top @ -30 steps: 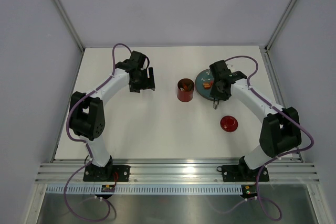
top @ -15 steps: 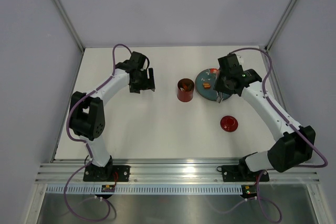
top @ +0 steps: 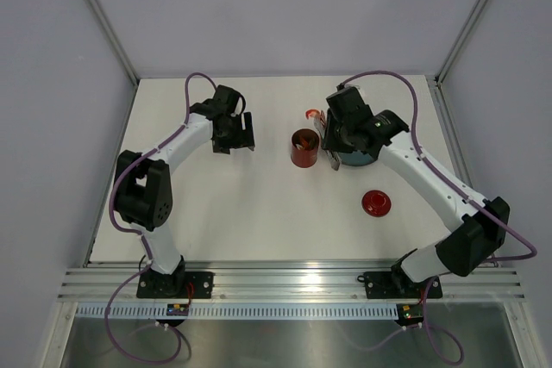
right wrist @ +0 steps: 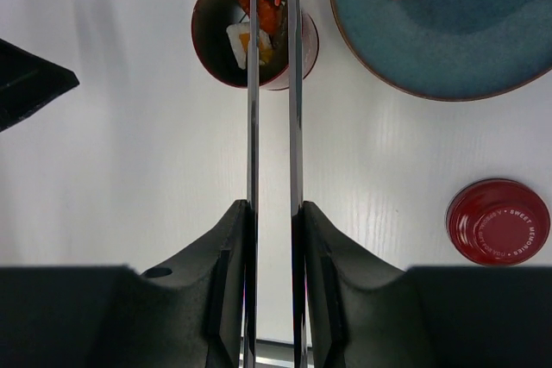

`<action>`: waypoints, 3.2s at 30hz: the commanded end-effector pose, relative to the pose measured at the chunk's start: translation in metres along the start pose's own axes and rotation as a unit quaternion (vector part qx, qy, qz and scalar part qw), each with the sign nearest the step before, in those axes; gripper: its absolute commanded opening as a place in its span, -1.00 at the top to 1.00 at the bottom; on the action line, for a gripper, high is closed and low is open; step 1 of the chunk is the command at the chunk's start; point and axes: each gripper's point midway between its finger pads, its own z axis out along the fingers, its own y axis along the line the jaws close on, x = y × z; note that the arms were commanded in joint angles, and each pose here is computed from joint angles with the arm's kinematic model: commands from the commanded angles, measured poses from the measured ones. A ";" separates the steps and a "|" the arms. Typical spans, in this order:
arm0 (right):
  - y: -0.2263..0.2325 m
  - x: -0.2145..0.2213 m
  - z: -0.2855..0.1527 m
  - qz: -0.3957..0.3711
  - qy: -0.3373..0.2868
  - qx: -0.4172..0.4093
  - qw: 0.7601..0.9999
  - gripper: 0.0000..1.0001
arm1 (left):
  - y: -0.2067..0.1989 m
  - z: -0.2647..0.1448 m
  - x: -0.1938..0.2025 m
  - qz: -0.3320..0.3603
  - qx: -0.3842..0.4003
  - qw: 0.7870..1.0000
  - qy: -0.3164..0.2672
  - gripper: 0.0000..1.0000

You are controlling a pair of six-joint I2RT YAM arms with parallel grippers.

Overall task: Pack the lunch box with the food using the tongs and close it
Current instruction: Place the fake food in the packing box.

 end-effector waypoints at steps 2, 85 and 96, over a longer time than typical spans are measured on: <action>0.017 0.006 0.003 -0.004 0.005 -0.020 1.000 1.00 | -0.006 -0.011 -0.013 -0.002 0.013 1.000 -0.024 -0.54; 0.021 0.030 -0.009 -0.015 0.022 -0.020 0.999 0.16 | -0.007 -0.015 -0.012 -0.002 0.019 0.999 -0.026 -0.54; 0.028 -0.010 -0.029 -0.010 -0.040 -0.021 0.999 0.22 | -0.007 -0.016 -0.014 -0.002 0.019 0.999 -0.029 -0.54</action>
